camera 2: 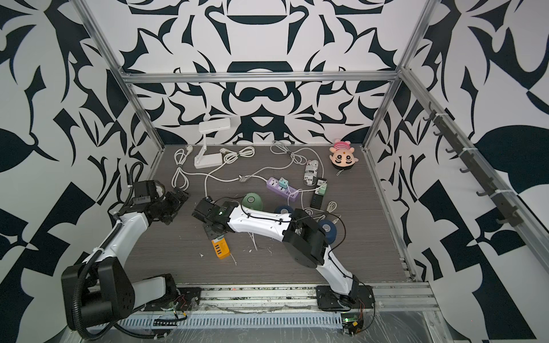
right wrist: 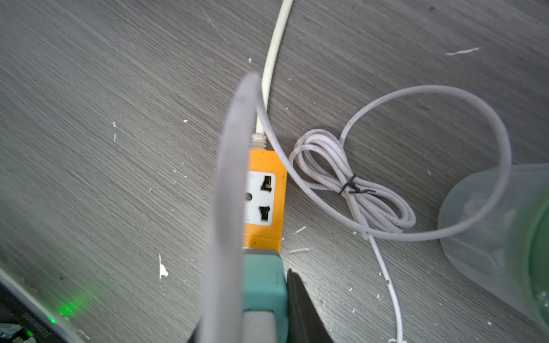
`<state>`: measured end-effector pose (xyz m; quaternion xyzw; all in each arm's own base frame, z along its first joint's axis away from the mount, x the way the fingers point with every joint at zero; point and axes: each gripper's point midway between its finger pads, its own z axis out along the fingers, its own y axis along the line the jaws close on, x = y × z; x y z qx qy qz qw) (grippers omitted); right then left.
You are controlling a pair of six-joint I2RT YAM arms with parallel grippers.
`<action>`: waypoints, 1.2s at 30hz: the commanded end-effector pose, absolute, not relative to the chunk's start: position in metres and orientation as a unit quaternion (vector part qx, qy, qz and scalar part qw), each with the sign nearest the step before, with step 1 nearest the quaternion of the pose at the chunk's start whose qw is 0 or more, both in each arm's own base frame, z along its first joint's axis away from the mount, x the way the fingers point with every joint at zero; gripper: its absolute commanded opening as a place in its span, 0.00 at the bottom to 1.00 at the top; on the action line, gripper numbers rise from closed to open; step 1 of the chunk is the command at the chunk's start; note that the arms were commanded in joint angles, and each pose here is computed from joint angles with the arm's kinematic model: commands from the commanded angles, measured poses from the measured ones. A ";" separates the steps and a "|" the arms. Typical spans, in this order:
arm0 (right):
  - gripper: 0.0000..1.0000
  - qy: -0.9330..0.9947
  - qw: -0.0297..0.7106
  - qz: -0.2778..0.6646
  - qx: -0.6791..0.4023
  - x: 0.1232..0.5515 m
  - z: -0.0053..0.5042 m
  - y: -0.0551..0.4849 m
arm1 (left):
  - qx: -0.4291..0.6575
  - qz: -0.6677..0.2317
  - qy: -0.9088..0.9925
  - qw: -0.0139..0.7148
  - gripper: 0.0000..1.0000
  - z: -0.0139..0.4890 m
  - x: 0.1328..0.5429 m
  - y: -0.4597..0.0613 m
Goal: Charge the cordless meat grinders
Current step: Insert the plug into the socket.
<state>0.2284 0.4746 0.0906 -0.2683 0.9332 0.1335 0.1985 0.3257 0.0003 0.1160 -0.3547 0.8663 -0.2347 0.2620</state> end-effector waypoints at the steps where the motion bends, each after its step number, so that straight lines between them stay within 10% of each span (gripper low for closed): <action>1: 0.00 0.933 0.212 0.130 -0.261 0.232 0.105 0.470 | -0.356 -0.236 0.867 0.257 0.99 0.111 0.320 0.000; 36: 0.00 0.946 0.166 0.037 -0.278 0.194 0.011 0.442 | -0.354 -0.239 0.867 0.256 0.99 0.108 0.322 -0.001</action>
